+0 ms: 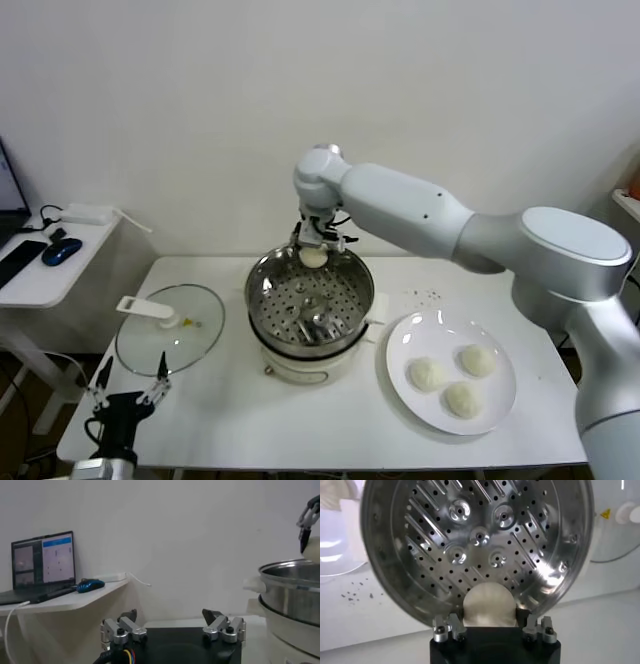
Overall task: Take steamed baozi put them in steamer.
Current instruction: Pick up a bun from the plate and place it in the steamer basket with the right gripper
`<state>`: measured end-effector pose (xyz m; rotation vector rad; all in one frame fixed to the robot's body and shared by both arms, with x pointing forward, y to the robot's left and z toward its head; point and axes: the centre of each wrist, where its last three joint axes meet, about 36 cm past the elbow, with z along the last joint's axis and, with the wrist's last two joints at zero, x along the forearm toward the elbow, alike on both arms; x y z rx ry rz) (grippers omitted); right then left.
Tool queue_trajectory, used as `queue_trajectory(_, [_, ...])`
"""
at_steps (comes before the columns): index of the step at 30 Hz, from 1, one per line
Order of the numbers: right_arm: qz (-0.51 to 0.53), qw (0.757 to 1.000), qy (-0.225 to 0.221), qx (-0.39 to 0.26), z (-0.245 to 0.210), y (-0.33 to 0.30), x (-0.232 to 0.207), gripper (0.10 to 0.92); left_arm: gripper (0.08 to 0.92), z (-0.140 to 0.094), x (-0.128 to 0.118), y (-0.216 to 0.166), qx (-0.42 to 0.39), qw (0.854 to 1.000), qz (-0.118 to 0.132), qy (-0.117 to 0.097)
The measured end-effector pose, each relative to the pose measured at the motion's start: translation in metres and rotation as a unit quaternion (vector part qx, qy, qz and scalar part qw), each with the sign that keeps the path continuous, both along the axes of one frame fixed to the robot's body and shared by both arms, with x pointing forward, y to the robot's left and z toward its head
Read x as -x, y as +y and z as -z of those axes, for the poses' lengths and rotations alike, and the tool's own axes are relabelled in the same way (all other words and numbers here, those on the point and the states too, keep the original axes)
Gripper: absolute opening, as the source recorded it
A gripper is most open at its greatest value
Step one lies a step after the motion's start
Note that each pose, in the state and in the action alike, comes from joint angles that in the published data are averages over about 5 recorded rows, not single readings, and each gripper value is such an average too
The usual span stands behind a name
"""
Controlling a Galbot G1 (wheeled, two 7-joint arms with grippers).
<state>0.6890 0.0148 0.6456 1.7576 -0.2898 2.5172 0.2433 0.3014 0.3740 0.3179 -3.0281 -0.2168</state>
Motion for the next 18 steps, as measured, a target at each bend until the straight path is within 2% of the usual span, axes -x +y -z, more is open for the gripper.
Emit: queue_trajectory(18, [-0.023, 0.999, 0.007, 0.024, 0.048, 0.021, 0.004, 0.676, 0.823, 0.004, 0.003, 0.001, 0.001, 1.0, -0.003, 0.006])
